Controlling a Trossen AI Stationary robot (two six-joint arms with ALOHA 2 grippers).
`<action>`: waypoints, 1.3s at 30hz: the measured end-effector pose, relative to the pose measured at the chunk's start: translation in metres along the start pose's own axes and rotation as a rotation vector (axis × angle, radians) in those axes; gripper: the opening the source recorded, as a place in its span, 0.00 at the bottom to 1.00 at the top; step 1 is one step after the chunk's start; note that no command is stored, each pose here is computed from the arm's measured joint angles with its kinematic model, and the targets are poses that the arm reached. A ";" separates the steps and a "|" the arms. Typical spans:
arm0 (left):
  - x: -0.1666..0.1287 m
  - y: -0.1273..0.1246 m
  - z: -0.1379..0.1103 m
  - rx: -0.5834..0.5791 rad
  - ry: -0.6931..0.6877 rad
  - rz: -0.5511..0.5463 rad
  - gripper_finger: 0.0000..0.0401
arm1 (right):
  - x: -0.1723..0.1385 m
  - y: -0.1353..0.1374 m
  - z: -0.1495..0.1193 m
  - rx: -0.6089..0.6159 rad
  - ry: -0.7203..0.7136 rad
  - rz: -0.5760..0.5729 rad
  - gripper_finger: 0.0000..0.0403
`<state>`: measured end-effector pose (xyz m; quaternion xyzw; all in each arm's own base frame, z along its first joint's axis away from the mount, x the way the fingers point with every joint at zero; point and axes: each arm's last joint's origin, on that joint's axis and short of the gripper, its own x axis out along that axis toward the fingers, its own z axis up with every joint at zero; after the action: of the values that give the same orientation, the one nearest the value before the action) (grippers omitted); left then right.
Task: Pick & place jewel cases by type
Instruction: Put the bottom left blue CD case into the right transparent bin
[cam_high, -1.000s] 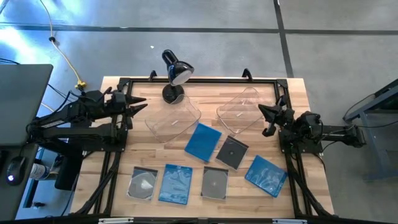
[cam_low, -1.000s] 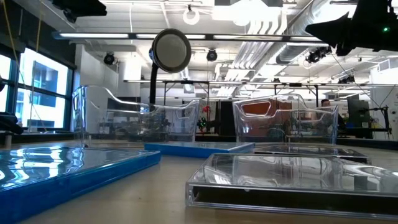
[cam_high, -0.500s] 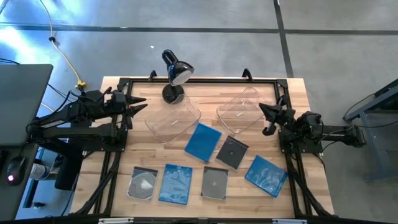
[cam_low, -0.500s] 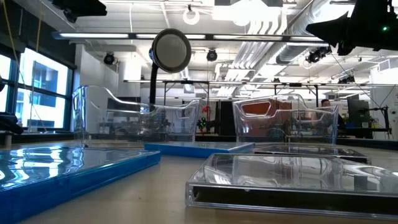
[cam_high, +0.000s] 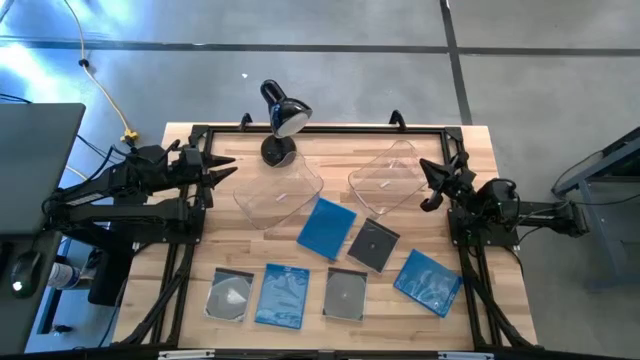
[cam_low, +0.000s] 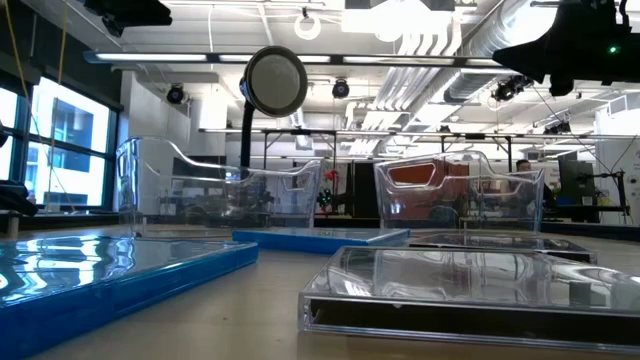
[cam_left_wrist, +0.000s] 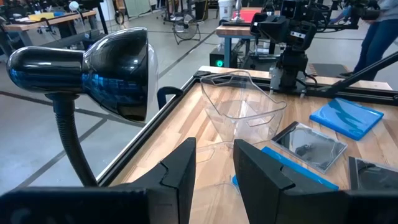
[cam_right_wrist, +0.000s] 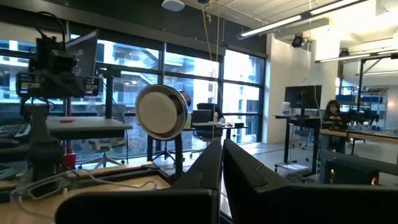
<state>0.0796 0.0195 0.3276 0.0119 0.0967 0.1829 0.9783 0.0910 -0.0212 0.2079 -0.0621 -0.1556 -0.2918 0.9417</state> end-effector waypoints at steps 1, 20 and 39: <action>0.000 0.000 0.000 0.000 0.000 0.000 0.27 | 0.000 0.000 0.000 0.000 0.000 0.000 0.00; 0.000 0.000 0.000 0.000 0.000 0.003 0.27 | 0.000 0.002 -0.001 -0.061 0.001 0.072 0.33; 0.000 0.000 0.000 0.000 0.000 0.002 0.27 | 0.028 0.016 0.019 -0.040 0.245 0.231 0.33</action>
<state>0.0796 0.0196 0.3275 0.0119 0.0967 0.1838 0.9781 0.1168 -0.0183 0.2349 -0.0622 -0.0259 -0.1901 0.9795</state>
